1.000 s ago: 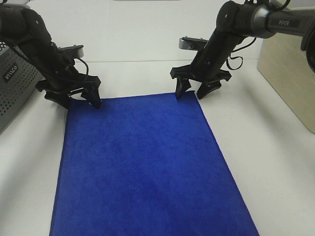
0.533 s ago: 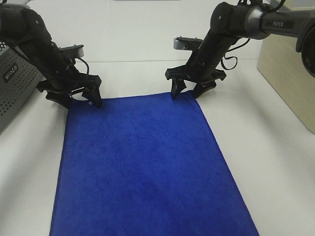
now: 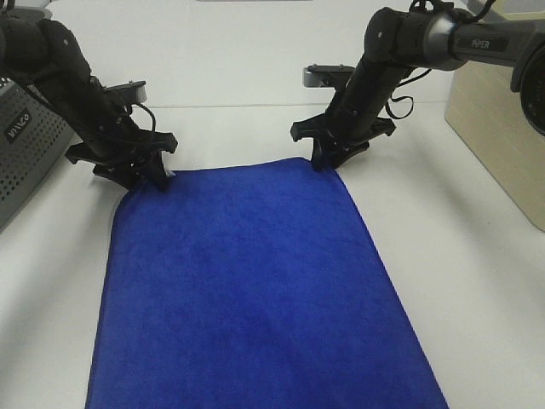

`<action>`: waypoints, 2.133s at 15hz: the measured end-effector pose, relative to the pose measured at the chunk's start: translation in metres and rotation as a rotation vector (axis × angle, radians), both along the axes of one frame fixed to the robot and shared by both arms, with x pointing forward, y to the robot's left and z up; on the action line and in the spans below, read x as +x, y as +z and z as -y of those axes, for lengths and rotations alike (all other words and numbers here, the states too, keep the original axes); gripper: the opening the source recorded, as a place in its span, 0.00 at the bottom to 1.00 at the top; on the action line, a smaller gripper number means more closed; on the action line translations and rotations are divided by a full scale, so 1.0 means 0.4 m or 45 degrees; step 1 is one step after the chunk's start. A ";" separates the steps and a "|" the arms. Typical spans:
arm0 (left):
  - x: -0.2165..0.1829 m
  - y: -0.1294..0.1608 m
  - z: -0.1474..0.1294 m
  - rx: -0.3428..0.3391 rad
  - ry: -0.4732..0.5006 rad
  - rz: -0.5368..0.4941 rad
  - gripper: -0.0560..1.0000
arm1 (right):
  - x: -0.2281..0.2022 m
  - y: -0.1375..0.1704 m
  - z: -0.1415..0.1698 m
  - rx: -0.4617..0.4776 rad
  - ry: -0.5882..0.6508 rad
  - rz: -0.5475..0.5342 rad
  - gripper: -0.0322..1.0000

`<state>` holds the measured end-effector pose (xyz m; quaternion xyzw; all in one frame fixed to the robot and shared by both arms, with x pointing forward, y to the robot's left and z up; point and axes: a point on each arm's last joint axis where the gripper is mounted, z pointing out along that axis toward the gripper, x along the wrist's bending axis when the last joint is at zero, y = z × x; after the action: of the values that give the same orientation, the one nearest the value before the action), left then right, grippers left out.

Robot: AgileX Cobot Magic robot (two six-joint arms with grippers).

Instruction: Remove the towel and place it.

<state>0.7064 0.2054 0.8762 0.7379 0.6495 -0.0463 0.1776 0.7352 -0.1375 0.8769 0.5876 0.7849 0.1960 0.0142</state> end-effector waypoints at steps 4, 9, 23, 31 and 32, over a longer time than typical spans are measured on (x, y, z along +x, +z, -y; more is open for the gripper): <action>0.003 -0.009 0.001 0.007 -0.063 0.034 0.07 | 0.005 -0.009 -0.001 0.002 -0.007 0.024 0.08; 0.003 -0.010 0.002 0.004 -0.087 0.043 0.06 | 0.003 -0.010 -0.008 -0.031 0.016 0.039 0.05; 0.098 0.107 0.022 0.043 -0.208 0.463 0.06 | 0.063 0.044 -0.001 -0.078 -0.027 0.327 0.05; 0.157 0.153 0.046 0.106 -0.248 0.776 0.06 | 0.107 0.121 0.001 -0.117 -0.025 0.568 0.05; 0.168 0.143 0.050 0.105 -0.250 0.784 0.06 | 0.111 0.124 0.006 -0.112 -0.034 0.592 0.05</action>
<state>0.7736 0.1856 0.9335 0.7828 0.4924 0.1887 0.3303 0.7797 -0.1398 0.9266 0.5359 0.7604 0.2914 0.2229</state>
